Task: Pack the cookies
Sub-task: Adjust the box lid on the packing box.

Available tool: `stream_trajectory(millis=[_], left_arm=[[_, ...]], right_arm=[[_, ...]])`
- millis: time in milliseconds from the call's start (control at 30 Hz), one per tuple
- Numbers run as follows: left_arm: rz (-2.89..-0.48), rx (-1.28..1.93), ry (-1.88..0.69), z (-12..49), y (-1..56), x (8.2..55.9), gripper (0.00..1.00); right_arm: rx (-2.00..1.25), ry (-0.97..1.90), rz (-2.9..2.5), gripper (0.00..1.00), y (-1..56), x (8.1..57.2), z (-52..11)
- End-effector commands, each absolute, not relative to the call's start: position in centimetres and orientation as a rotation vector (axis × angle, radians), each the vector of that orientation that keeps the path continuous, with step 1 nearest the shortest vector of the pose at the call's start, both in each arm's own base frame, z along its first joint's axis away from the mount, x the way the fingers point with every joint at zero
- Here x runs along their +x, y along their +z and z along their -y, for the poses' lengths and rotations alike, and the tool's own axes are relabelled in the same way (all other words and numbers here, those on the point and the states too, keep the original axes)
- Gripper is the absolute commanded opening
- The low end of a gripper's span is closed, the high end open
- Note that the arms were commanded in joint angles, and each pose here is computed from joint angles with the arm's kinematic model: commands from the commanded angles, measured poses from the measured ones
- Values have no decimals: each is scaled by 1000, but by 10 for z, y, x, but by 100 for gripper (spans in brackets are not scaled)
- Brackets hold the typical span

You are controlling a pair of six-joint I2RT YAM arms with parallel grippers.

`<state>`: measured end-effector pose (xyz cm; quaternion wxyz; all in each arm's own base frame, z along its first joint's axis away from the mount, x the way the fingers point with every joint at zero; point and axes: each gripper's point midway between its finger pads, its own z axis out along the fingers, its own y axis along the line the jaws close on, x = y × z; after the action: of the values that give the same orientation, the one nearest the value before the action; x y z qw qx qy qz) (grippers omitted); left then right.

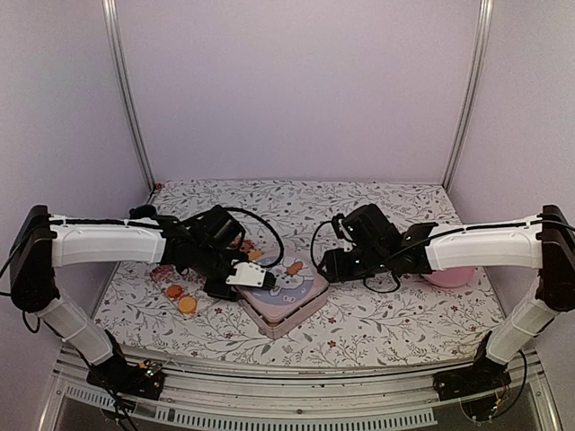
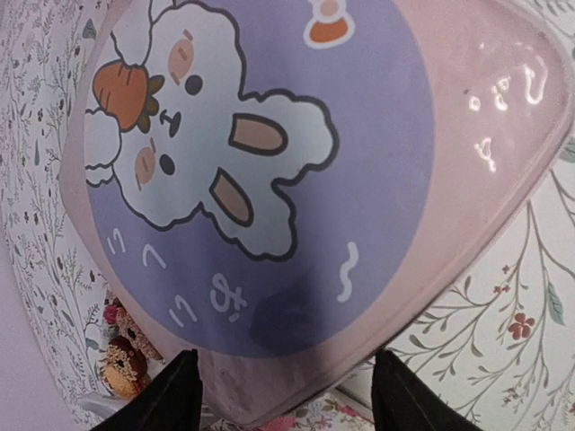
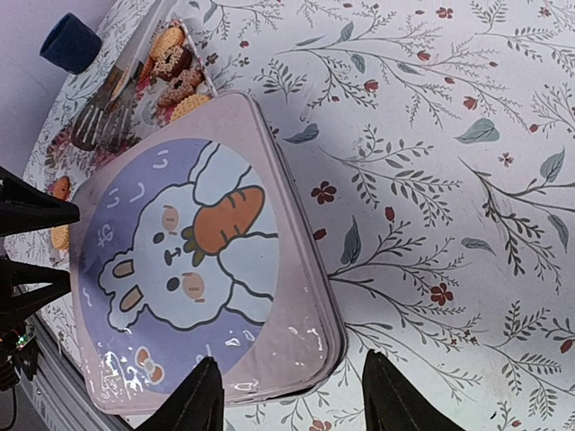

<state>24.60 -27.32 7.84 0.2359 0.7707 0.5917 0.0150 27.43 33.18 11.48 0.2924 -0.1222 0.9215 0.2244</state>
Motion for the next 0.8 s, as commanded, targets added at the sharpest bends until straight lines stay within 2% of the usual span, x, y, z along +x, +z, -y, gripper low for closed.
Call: stream_trajectory(millis=[0, 100, 200, 533, 767], left_arm=[[-1630, 2061, -3, 283, 102, 246, 67], [-1653, 2074, -7, 276, 92, 241, 71], [-1681, 2094, 9, 268, 82, 239, 71], [-1653, 2055, 50, 261, 86, 241, 68], [-1626, 1952, 179, 262, 95, 261, 74]], right_arm=[[-328, 667, -2362, 55, 150, 282, -340], [-355, 699, -2337, 55, 162, 282, -347], [-391, 709, -2328, 55, 165, 280, -360], [-492, 544, -2406, 57, 117, 308, -384], [-569, 483, -2445, 56, 90, 309, -394]])
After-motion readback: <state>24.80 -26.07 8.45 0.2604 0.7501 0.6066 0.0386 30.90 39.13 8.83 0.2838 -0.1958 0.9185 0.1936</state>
